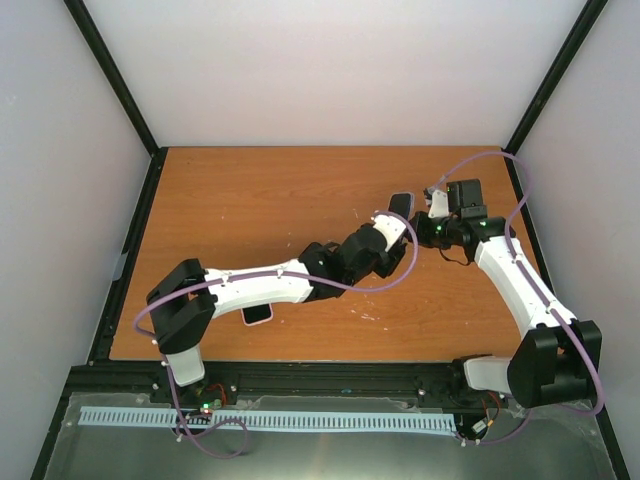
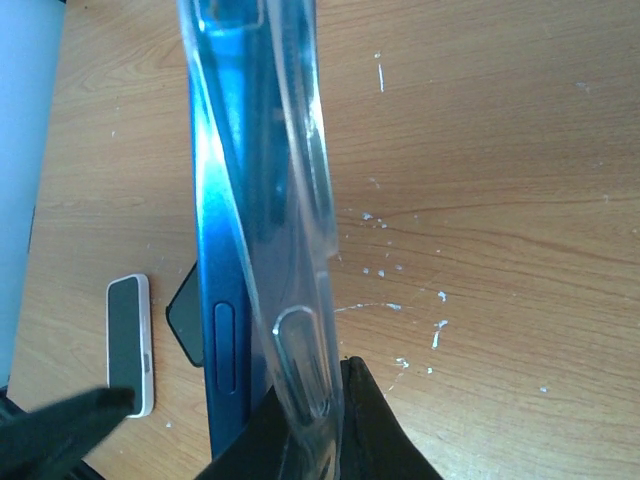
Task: Take the phone out of the phone case
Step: Remove the phone case from the phone.
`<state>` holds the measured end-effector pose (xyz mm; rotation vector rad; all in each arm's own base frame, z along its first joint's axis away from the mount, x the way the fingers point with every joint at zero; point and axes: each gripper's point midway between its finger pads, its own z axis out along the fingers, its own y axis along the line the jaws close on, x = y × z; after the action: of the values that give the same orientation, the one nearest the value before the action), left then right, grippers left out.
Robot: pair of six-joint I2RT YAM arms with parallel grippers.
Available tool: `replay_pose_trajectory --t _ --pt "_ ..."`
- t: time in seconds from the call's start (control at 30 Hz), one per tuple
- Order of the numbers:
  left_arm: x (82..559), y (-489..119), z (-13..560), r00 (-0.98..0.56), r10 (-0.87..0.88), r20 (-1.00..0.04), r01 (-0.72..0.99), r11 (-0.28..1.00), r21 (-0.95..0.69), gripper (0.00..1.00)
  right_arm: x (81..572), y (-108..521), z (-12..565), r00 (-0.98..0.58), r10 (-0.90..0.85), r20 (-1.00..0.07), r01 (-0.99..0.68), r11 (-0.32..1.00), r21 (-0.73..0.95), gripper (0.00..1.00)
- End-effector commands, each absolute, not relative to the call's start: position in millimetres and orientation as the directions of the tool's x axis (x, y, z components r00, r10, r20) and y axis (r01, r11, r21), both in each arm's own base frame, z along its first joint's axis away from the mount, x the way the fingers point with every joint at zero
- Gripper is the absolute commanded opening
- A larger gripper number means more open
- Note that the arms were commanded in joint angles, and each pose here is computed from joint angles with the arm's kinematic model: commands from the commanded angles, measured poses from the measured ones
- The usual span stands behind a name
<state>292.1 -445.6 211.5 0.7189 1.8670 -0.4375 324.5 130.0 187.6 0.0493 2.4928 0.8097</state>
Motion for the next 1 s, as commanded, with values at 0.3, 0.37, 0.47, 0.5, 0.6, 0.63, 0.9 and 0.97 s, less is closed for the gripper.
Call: replay_pose_trajectory --t 0.3,0.37,0.47,0.5,0.6,0.63,0.9,0.97 --pt "294 -453 206 -0.245 0.318 -0.916 0.621 0.777 0.104 0.59 333 129 206 -0.856 0.247 -0.454 -0.118 0.761 0.638 0.03" --pt "295 -453 204 -0.236 0.334 -0.912 0.62 0.775 0.123 0.59 332 129 205 -0.861 0.254 -0.44 -0.111 0.752 0.65 0.03" --pt "297 -453 198 -0.221 0.37 -0.902 0.61 0.775 0.168 0.61 331 129 203 -0.869 0.262 -0.42 -0.102 0.736 0.669 0.03" --pt "298 -452 198 -0.207 0.384 -0.9 0.601 0.775 0.192 0.61 330 130 203 -0.871 0.262 -0.416 -0.102 0.732 0.674 0.03" --pt "297 -452 197 -0.137 0.447 -0.884 0.571 0.765 0.299 0.61 329 132 205 -0.875 0.266 -0.403 -0.1 0.717 0.69 0.03" --pt "296 -452 197 -0.113 0.467 -0.877 0.556 0.761 0.333 0.61 328 133 205 -0.878 0.266 -0.397 -0.1 0.709 0.698 0.03" --pt "298 -444 202 0.014 0.561 -0.828 0.449 0.736 0.507 0.58 317 140 209 -0.902 0.263 -0.343 -0.094 0.656 0.749 0.03" --pt "299 -441 202 0.029 0.571 -0.821 0.435 0.732 0.525 0.57 316 140 210 -0.904 0.263 -0.338 -0.093 0.65 0.754 0.03"
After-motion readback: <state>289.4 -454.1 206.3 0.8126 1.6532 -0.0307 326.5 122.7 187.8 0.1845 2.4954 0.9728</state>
